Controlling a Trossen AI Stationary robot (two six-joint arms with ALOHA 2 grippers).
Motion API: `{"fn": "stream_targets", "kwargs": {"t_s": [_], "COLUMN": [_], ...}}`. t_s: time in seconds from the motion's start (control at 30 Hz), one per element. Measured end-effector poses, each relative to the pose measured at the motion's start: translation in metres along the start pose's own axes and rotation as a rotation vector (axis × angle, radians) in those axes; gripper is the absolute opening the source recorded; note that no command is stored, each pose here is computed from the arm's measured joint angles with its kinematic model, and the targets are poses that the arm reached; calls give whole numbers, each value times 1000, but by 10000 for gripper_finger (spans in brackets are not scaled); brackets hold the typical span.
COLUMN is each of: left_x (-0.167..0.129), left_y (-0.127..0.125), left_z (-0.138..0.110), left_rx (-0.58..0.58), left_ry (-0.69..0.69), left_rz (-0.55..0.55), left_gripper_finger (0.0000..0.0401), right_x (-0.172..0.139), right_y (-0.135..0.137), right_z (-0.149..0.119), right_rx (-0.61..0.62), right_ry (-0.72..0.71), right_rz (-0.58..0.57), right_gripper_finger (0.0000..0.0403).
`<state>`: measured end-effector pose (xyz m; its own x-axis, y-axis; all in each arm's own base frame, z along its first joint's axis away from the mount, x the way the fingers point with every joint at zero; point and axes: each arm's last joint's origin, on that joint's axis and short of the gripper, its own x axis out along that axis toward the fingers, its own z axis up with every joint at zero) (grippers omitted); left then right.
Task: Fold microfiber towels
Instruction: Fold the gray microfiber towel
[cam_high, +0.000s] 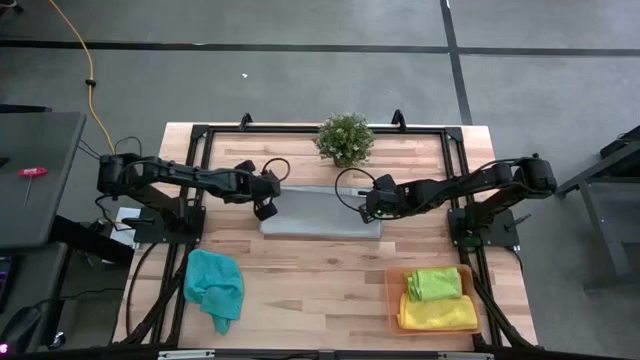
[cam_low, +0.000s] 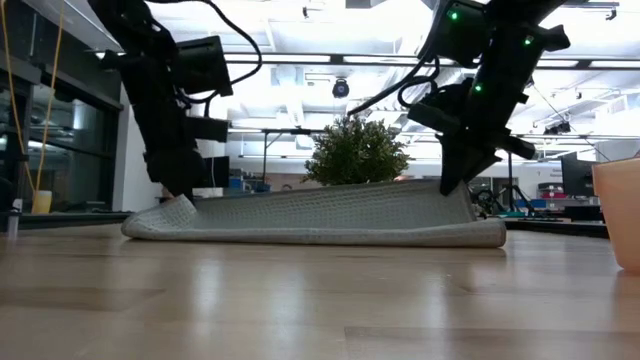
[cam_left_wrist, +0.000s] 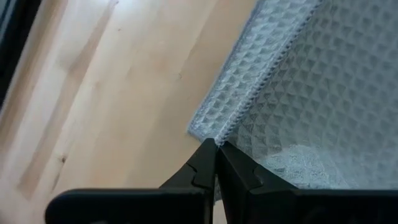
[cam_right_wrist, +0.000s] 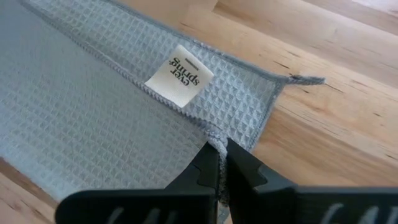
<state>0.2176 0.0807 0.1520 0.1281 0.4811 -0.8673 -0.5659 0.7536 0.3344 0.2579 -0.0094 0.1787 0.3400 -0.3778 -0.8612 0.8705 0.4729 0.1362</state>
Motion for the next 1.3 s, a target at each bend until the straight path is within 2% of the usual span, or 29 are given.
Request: {"fn": "stream_targets", "kwargs": {"t_s": [0.2, 0.5, 0.63, 0.8, 0.93, 1.03, 1.13, 1.23, 1.3], "left_x": [1, 1, 3, 5, 3, -2, -7, -8, -8], "left_y": [3, 4, 8, 14, 19, 20, 19, 16, 15], "left_z": [1, 3, 5, 6, 5, 5, 6, 8, 8], "left_rx": [22, 107, 124, 131, 92, 59, 37, 54, 65], "left_ry": [-26, -34, -36, -25, -20, -36, -63, -71, -76], "left_rz": [114, 123, 137, 149, 152, 99, -13, -124, -145], "left_gripper_finger": [5, 8, 34, 85, 119, 134, 142, 141, 140], "right_x": [0, 2, 3, 3, 3, 3, 3, 4, 5], "right_y": [0, -3, -5, -5, -5, -5, -5, -6, -7], "right_z": [0, 6, 7, 8, 8, 8, 8, 9, 11], "right_rx": [1, 22, 29, 33, 34, 31, 31, 37, 46], "right_ry": [-3, -6, -5, -7, -8, -8, -8, -7, 7], "right_rz": [1, -12, -22, -19, -18, -18, -18, -18, -13], "right_gripper_finger": [0, 0, 0, 0, 0, 0, 0, 1, 6]}}
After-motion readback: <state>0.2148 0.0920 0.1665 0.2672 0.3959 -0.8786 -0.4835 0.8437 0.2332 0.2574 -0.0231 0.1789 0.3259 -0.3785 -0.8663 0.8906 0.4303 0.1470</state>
